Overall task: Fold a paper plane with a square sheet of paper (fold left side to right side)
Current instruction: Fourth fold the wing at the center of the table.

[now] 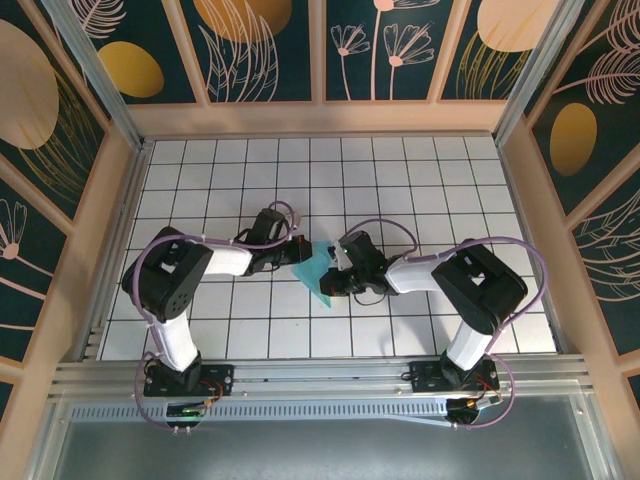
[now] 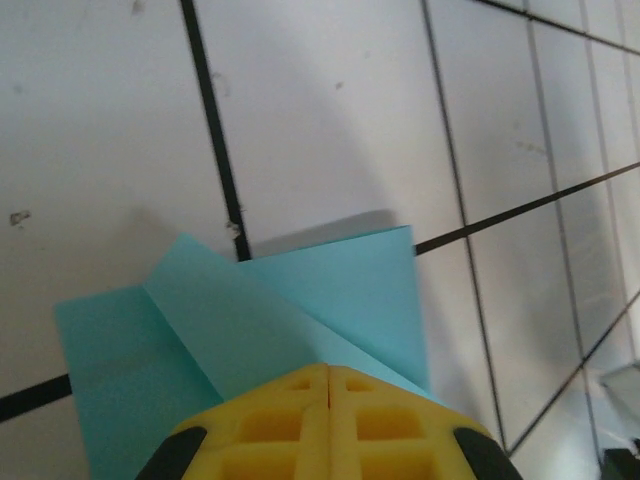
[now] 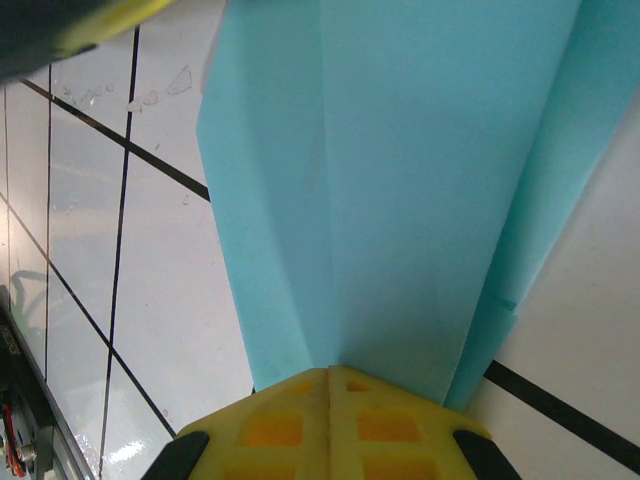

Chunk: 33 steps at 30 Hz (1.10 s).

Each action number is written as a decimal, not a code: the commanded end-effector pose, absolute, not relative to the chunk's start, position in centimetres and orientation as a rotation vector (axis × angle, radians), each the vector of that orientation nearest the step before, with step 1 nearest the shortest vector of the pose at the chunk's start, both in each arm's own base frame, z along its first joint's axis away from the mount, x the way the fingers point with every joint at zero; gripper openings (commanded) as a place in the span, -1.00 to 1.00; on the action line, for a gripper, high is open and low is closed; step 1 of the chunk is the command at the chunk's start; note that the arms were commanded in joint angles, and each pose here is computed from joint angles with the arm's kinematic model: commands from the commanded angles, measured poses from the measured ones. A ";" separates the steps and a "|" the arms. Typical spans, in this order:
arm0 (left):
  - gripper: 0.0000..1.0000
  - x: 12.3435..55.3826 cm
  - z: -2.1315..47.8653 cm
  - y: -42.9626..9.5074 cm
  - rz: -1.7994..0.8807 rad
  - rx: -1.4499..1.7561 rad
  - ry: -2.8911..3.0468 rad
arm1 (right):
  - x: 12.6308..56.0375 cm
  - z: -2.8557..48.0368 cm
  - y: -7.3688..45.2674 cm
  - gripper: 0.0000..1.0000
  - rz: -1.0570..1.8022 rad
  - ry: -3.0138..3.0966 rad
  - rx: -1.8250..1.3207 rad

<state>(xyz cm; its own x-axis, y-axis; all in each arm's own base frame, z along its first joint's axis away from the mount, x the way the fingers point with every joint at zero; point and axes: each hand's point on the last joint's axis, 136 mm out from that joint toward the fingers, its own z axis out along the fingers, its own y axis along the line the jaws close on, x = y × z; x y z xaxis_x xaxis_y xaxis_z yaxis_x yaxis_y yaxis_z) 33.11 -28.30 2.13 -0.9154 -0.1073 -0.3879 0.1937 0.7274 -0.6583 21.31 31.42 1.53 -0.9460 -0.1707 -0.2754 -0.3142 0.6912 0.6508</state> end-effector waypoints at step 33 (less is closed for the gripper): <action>-1.00 32.4 -1.7 -25.8 -0.841 0.026 2.621 | 18.6 4.5 31.7 -1.00 1.238 2.745 -0.454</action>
<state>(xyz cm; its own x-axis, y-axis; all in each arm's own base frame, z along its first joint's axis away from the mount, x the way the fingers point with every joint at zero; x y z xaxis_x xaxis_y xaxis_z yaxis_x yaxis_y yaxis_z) 33.35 -28.14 1.57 -0.9048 -0.1109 -0.4112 0.2020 0.7383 -0.6436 19.71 31.57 3.91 -0.9512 -0.2172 -0.2190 -0.3083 0.6461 0.6983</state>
